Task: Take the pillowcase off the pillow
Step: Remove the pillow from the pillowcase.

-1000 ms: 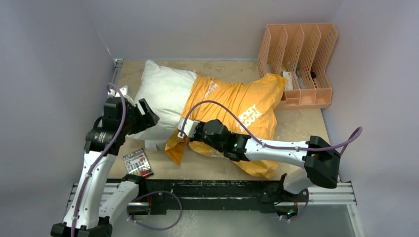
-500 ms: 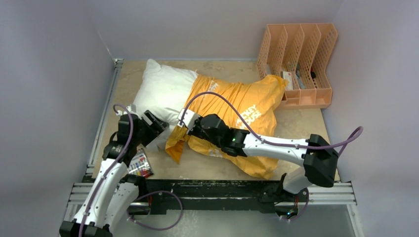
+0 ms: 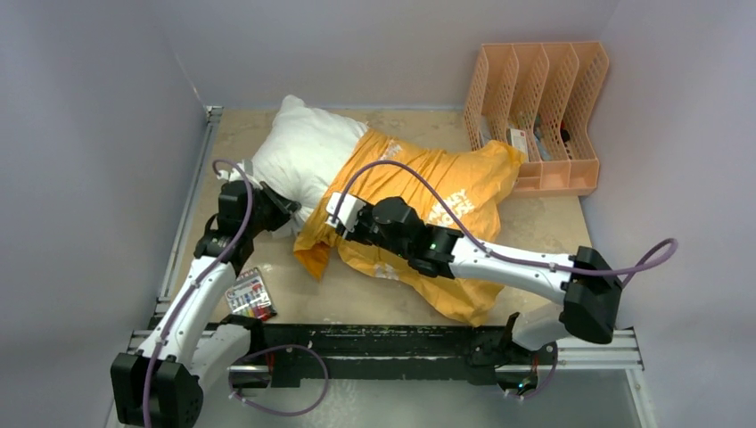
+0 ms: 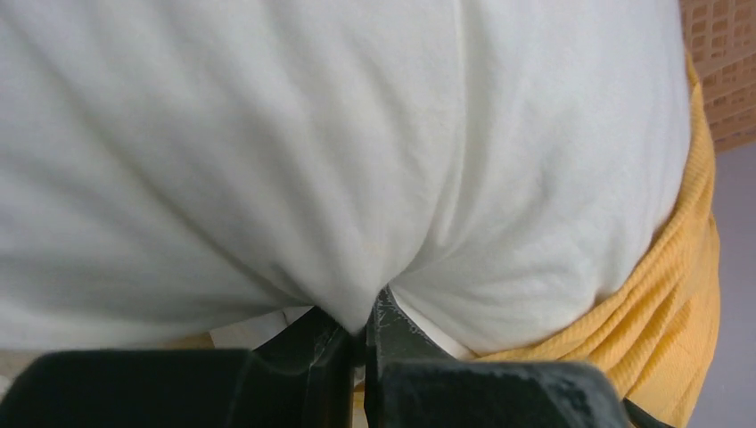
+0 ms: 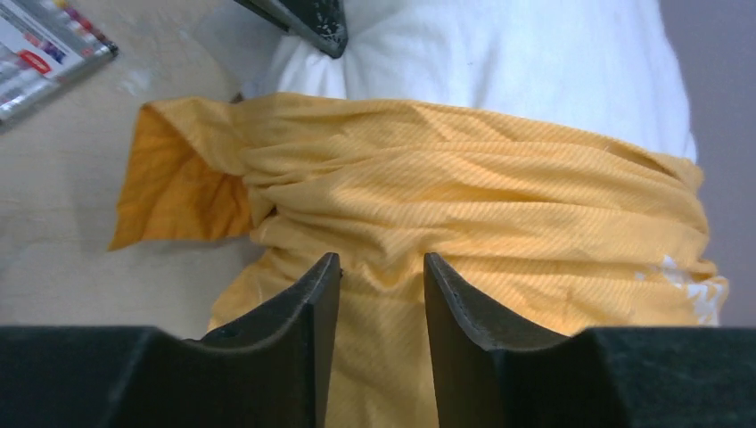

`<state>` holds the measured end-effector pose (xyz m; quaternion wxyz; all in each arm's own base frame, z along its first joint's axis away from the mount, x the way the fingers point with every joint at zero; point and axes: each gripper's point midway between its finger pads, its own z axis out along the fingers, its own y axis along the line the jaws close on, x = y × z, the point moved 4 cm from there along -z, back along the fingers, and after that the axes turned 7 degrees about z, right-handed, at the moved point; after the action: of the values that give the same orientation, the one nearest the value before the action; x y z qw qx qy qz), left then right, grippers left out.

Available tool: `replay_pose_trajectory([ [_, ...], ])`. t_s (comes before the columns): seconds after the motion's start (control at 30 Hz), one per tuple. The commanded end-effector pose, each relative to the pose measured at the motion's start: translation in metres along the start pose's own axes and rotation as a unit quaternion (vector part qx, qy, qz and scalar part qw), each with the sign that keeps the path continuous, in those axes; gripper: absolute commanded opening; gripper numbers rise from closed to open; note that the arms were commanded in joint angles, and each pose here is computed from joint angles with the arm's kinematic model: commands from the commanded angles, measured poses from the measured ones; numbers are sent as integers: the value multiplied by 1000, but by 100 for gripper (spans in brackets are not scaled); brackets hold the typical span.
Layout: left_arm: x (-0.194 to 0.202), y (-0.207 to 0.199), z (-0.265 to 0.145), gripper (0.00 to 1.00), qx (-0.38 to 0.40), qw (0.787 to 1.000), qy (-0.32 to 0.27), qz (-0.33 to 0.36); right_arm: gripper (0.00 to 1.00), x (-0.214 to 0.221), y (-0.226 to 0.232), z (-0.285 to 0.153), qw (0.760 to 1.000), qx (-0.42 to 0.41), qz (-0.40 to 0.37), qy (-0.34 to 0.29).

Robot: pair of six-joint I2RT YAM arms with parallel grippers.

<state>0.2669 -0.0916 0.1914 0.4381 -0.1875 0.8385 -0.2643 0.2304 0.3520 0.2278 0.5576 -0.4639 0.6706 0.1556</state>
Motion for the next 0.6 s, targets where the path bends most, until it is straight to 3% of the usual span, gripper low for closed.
replay_pose_trajectory([
  [0.0, -57, -31, -27, 0, 11, 995, -89, 50, 51, -67, -4, -40, 994, -37, -2, -105],
  [0.17, -69, -40, -40, 0, 1, 995, -91, 50, 64, -63, 34, -56, 977, -144, -59, -143],
  [0.27, -76, -50, -44, 0, 12, 995, -87, 52, 67, -49, 55, -47, 971, -164, -105, -136],
  [0.33, -79, -57, -47, 0, 23, 995, -87, 51, 71, -41, 54, -33, 977, -119, -123, -127],
  [0.37, -79, -58, -48, 0, 27, 995, -86, 51, 79, -35, 53, -25, 978, -97, -139, -119],
  [0.57, -74, -58, -49, 0, 28, 996, -68, 48, 81, 2, 19, 25, 967, 103, -222, -65],
])
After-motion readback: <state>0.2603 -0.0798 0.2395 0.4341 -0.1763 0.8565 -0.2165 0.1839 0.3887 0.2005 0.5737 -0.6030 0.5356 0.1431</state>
